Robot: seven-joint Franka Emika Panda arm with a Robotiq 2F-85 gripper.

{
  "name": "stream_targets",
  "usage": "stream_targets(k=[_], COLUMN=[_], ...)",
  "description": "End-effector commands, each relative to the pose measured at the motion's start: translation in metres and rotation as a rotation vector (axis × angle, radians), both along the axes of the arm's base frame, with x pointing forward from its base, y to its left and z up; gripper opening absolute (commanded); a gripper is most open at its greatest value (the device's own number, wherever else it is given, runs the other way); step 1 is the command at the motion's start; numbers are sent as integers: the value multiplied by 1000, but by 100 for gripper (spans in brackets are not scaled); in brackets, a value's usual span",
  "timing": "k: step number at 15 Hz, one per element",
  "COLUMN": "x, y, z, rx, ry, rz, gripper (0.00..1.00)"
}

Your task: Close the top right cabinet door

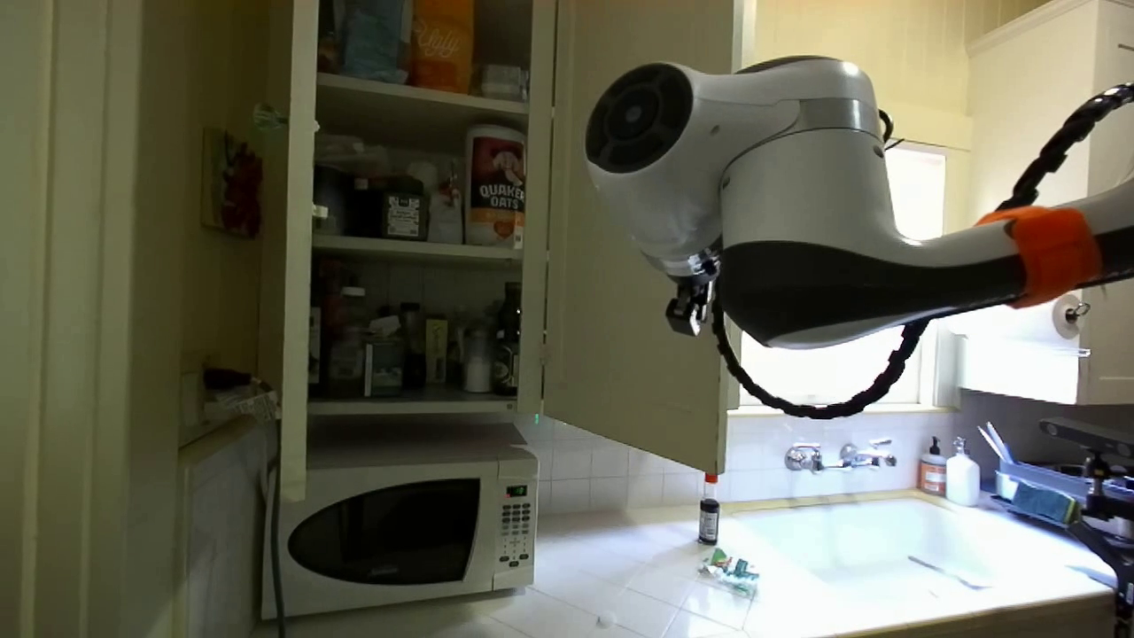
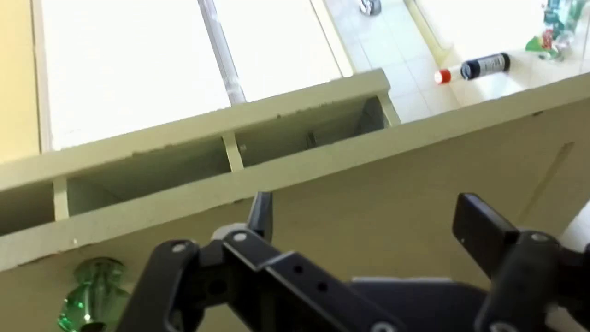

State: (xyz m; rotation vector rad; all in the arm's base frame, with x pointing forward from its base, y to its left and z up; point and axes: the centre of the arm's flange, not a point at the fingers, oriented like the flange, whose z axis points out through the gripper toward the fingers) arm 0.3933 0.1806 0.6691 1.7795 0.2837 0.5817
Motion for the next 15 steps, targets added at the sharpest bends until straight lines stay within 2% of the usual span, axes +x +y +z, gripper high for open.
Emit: stream_targets(k=[1,3,4,8,9,11,13,15], x=[-2,2,5,-13,2,-7,8,23], y=[-77,-91,-90,-32,-51,-27,-32,-57], z=[8,20,18,13,20,19,16,26], rx=[36,81,91,123,105,108,188,302], ry=[-61,-114,-132,-165,-143,-154,-197,-255], rz=[-196,-296,-280,-38,-122,-61,-103,-87], gripper=[100,100,100,100,100,100,100,100])
